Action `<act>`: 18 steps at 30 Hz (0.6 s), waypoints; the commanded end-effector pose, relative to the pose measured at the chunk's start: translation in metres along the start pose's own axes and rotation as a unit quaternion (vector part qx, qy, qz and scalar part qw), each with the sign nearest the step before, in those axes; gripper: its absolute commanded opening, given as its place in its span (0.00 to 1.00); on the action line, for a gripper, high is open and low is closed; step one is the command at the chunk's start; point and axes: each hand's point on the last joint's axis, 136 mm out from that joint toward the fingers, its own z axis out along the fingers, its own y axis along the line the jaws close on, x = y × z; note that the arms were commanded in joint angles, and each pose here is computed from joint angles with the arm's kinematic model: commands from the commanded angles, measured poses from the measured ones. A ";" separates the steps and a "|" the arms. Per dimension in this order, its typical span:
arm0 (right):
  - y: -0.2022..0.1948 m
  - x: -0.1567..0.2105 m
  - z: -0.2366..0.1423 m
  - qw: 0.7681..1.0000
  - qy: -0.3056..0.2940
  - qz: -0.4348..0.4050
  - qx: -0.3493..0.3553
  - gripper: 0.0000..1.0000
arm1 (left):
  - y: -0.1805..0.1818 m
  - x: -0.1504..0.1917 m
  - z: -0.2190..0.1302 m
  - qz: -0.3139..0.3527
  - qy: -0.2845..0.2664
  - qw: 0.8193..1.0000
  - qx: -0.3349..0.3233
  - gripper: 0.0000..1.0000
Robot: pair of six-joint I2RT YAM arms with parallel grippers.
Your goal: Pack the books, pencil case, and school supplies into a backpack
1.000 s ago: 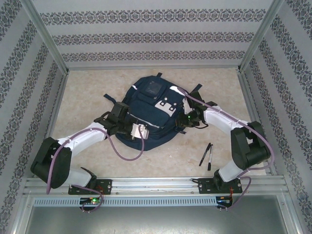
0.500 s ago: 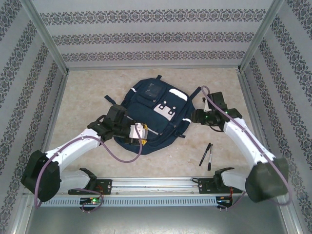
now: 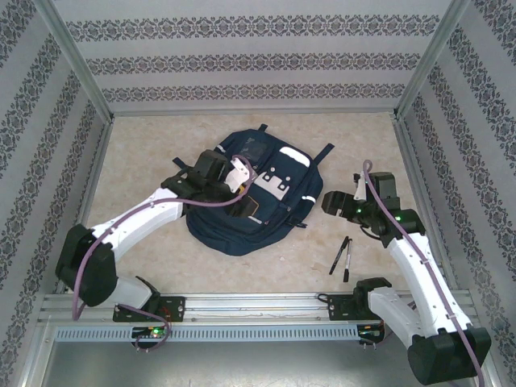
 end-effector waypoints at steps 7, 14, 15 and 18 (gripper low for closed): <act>0.005 0.012 0.024 0.997 0.065 0.030 -0.014 0.82 | -0.011 0.034 0.027 -0.064 0.157 0.981 -0.091 0.72; 0.018 0.020 0.036 0.995 0.091 0.021 -0.044 0.78 | -0.013 0.063 0.047 -0.042 0.219 0.966 -0.131 0.73; 0.022 0.021 0.036 0.994 0.095 0.014 -0.051 0.78 | -0.014 0.068 0.046 -0.027 0.230 0.964 -0.129 0.74; 0.029 0.024 0.040 0.993 0.106 0.000 -0.058 0.77 | -0.002 0.074 0.040 -0.016 0.252 0.954 -0.163 0.74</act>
